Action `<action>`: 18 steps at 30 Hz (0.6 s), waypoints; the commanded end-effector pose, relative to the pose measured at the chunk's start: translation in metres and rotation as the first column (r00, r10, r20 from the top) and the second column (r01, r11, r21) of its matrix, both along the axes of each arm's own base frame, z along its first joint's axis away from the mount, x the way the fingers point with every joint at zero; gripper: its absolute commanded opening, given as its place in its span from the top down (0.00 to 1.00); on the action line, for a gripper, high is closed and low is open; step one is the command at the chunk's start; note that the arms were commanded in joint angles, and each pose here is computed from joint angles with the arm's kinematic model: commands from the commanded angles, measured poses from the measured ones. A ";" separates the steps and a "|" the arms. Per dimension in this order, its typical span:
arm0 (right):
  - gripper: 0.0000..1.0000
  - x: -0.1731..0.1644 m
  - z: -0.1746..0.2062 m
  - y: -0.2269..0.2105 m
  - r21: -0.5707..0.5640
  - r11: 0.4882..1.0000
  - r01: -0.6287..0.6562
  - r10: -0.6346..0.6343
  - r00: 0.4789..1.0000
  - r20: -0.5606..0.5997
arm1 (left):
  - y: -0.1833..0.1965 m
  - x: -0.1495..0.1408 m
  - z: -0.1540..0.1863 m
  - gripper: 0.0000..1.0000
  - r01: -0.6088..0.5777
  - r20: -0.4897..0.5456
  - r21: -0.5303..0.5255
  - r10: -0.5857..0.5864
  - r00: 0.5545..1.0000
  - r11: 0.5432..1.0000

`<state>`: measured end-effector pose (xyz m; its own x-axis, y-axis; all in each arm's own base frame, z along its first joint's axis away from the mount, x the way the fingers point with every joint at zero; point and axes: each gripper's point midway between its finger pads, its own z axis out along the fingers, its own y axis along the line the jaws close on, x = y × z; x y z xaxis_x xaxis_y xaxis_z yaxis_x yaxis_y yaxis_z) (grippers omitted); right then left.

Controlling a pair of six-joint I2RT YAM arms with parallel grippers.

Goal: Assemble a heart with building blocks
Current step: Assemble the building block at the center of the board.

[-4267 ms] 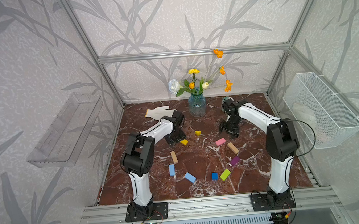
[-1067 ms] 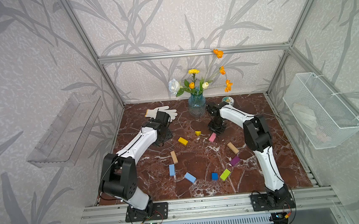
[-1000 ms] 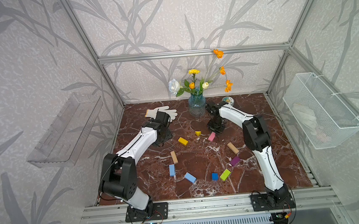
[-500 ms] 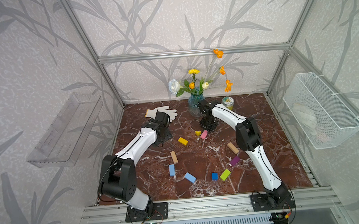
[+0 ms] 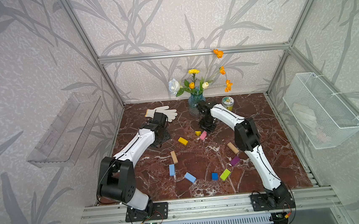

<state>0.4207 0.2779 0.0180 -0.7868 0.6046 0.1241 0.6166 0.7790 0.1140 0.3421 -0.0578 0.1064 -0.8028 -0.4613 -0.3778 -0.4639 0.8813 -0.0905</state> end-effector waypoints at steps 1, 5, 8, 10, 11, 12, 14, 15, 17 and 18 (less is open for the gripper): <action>0.92 -0.006 -0.009 -0.003 -0.025 0.999 0.022 -0.023 0.999 -0.044 | 0.004 -0.005 0.005 0.24 0.005 0.006 0.009 -0.005 1.000 1.000; 0.92 -0.005 -0.011 -0.003 -0.024 0.999 0.031 -0.032 0.998 -0.048 | 0.006 -0.007 0.004 0.24 0.002 0.004 0.010 -0.002 1.000 1.000; 0.91 -0.003 -0.010 -0.002 -0.026 0.999 0.035 -0.036 0.998 -0.044 | 0.006 -0.007 0.004 0.24 0.001 0.003 0.009 -0.001 1.000 1.000; 0.92 -0.001 -0.009 -0.002 -0.029 0.999 0.037 -0.038 0.998 -0.042 | 0.007 -0.008 0.004 0.23 0.001 0.001 0.008 -0.001 1.000 1.000; 0.92 -0.001 -0.008 -0.003 -0.032 0.999 0.038 -0.040 0.998 -0.043 | 0.007 -0.008 0.004 0.24 0.000 0.001 0.008 0.000 1.000 1.000; 0.92 0.000 -0.009 -0.003 -0.032 0.999 0.038 -0.040 0.998 -0.044 | 0.007 -0.009 0.004 0.23 0.001 0.001 0.008 -0.001 1.000 1.000; 0.92 0.000 -0.009 -0.001 -0.028 0.999 0.042 -0.043 0.998 -0.045 | 0.007 -0.009 0.004 0.23 0.000 0.003 0.006 0.000 1.000 1.000; 0.92 0.000 -0.009 0.000 -0.025 0.999 0.041 -0.042 0.998 -0.045 | 0.007 -0.009 0.004 0.24 0.000 0.003 0.004 0.000 1.000 1.000; 0.92 0.001 -0.008 0.000 -0.024 0.999 0.046 -0.047 0.998 -0.045 | 0.007 -0.008 0.004 0.23 0.000 0.002 0.005 0.000 1.000 1.000; 0.92 0.000 -0.008 0.000 -0.025 0.999 0.045 -0.046 0.998 -0.046 | 0.007 -0.009 0.004 0.23 0.001 0.002 0.005 -0.001 1.000 1.000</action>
<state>0.4246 0.2805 0.0179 -0.7663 0.6286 0.1329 0.6414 0.7607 0.0999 0.3387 -0.0548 0.1079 -0.7982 -0.4679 -0.3794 -0.4688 0.8780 -0.0966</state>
